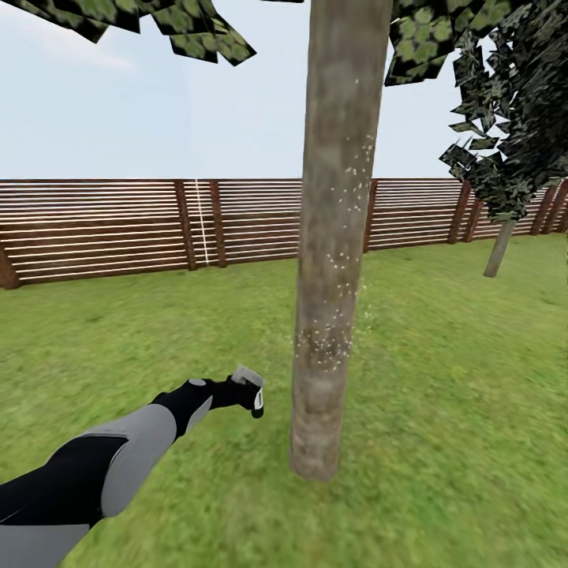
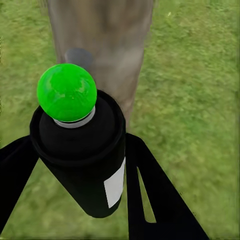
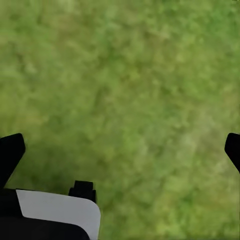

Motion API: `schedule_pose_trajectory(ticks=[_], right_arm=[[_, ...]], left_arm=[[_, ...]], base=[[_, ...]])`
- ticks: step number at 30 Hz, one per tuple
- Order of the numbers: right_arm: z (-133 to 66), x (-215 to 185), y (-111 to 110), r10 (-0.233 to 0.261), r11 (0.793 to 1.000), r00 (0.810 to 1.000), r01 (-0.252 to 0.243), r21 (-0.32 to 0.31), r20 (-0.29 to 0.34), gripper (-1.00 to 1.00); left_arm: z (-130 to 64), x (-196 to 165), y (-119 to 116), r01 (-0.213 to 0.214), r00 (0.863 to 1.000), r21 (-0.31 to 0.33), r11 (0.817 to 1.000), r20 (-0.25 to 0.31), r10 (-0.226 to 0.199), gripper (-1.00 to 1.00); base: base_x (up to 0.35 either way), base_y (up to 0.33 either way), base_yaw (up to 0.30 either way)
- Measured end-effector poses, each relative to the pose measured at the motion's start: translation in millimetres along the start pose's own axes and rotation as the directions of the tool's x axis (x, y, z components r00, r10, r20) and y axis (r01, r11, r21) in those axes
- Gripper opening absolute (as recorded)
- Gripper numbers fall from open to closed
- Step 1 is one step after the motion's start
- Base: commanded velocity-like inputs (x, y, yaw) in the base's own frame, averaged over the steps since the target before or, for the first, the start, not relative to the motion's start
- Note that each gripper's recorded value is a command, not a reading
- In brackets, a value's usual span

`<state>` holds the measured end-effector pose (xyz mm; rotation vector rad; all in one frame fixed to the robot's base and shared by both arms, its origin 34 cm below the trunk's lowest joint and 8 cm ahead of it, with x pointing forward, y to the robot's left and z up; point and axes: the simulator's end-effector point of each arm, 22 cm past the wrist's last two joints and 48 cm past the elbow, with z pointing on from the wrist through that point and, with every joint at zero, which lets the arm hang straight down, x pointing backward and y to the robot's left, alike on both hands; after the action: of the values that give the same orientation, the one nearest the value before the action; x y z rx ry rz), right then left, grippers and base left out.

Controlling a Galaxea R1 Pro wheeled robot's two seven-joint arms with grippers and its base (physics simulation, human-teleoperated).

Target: In the garden, pick up the pesticide atomizer on the floor and spray pesticide onto both trees until each tree trunk is fully covered.

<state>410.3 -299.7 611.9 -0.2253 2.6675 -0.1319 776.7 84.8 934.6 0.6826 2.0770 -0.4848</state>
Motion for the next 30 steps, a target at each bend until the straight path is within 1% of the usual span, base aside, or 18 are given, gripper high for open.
schedule_pose_trajectory(ticks=[4, 7, 16, 23, 27, 30], right_arm=[[0.3, 1.5, -0.1, 0.0, 1.0, 1.0, 0.0, 0.0, -0.004, 1.0], [0.4, 1.8, 0.0, 0.0, 1.0, 1.0, 0.0, 0.0, -0.004, 1.0], [0.4, 1.7, -0.1, 0.0, 1.0, 1.0, 0.0, 0.0, -0.004, 1.0], [0.4, 1.6, -0.2, 0.0, 1.0, 1.0, 0.0, 0.0, -0.004, 1.0], [0.4, 1.7, -0.2, 0.0, 1.0, 1.0, 0.0, 0.0, -0.004, 1.0], [0.4, 1.8, -0.1, 0.0, 1.0, 1.0, 0.0, 0.0, -0.004, 1.0]], left_arm=[[1.2, 3.1, 0.2, 0.006, 1.0, 0.001, 1.0, -0.008, -0.006, -1.0], [1.3, 3.6, -0.2, 0.006, 1.0, 0.002, 1.0, -0.009, -0.006, -1.0], [1.8, 2.7, -1.3, 0.003, 1.0, 0.004, 1.0, -0.005, -0.003, -1.0], [1.8, 3.8, -1.0, 0.006, 1.0, 0.003, 1.0, -0.01, -0.006, -1.0], [2.1, 3.7, -1.6, 0.006, 1.0, 0.004, 1.0, -0.01, -0.006, -1.0], [5.1, -0.2, -8.8, 0.003, 1.0, 0.014, 1.0, -0.002, -0.002, -1.0]], base=[[0.089, 0.35, -0.094], [0.107, 0.283, -0.203], [0.012, 0.048, -0.287], [0.076, 0.301, -0.059], [0.086, 0.315, -0.255], [0.021, 0.073, -0.127]])
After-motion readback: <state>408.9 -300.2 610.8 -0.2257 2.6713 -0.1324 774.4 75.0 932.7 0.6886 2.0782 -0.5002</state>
